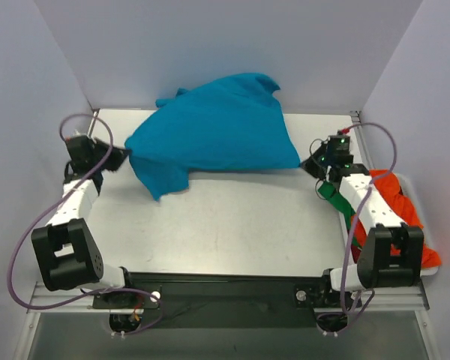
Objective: Fold and stack the t-shirts
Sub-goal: Flatten out the tshirt
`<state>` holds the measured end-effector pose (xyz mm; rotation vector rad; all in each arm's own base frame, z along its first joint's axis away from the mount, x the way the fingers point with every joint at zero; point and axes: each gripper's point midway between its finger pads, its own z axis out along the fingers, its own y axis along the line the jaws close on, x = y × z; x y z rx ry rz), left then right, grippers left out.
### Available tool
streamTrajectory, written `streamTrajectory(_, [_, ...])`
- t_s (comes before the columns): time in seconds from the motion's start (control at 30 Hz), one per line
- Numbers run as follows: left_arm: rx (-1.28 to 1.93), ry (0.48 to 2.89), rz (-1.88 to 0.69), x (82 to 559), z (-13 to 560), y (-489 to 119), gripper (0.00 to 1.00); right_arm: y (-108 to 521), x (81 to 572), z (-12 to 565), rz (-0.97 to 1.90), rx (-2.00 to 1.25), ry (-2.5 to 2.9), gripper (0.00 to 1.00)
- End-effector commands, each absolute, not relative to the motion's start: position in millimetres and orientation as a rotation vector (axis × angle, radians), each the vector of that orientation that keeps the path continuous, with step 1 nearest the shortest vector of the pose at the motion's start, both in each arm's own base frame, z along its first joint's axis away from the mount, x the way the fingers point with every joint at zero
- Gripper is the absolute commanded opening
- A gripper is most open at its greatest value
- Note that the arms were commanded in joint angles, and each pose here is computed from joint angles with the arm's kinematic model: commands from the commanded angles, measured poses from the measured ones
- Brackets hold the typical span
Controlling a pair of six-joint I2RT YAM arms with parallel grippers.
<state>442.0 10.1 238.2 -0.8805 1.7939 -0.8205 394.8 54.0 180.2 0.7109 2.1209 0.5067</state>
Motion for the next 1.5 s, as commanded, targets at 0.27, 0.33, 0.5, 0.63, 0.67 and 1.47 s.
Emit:
streamTrajectory(0.27, [-1.229, 2.157, -0.675, 344.9, 55.0, -5.3, 0.00, 48.6, 338.4, 29.9, 0.483, 0.996, 2.487, 0.00])
streamTrajectory(0.33, [-1.243, 2.168, -0.650, 335.1, 55.4, -3.4, 0.00, 48.8, 325.4, 25.6, 0.477, 1.006, 2.500, 0.00])
streamTrajectory(0.5, [-1.205, 2.187, -0.582, 315.3, 72.7, -0.6, 0.00, 47.7, 301.0, 35.3, 0.466, 1.010, 2.485, 0.00])
streamTrajectory(0.63, [-1.221, 2.220, -0.557, 294.4, 72.8, -1.7, 0.01, 49.5, 277.3, 37.6, 0.464, 1.018, 2.496, 0.00])
streamTrajectory(0.67, [-1.221, 2.229, -0.559, 289.6, 71.0, -3.8, 0.02, 48.6, 270.1, 37.2, 0.454, 1.032, 2.504, 0.00])
streamTrajectory(1.47, [-1.090, 2.275, -0.564, 299.3, 73.2, -0.7, 0.26, 46.1, 268.9, 64.6, 0.349, 0.829, 2.513, 0.00])
